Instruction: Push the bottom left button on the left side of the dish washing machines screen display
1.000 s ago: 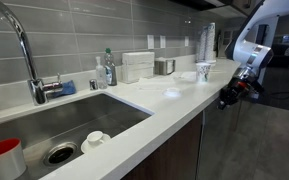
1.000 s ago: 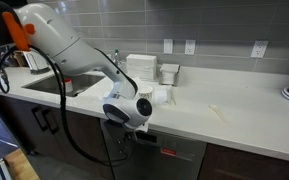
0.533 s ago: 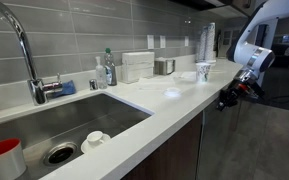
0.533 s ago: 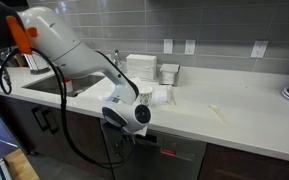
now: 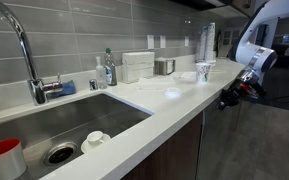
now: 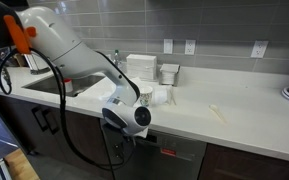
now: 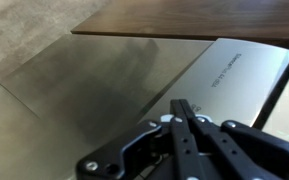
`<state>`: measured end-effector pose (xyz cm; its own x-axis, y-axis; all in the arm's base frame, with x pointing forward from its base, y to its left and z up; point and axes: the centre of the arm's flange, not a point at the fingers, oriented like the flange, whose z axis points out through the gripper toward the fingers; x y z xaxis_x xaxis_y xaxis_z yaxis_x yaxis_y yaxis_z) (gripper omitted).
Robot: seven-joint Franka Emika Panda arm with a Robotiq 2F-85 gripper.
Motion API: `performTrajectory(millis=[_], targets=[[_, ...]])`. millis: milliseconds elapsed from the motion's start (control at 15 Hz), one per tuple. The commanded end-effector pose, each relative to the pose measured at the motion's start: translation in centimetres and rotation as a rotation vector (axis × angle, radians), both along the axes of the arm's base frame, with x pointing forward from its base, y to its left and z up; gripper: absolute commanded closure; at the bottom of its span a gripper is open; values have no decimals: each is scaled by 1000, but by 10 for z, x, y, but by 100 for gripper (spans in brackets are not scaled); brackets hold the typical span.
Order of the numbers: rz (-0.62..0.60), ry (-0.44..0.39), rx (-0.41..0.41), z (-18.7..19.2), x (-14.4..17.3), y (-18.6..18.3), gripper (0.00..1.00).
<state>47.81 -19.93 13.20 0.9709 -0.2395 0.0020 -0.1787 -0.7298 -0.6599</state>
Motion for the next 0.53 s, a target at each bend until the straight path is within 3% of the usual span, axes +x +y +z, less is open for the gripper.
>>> performTrajectory(millis=[0, 467], targets=[[16, -6, -21, 10, 3, -12, 95], [70, 62, 7, 7, 4, -8, 95]])
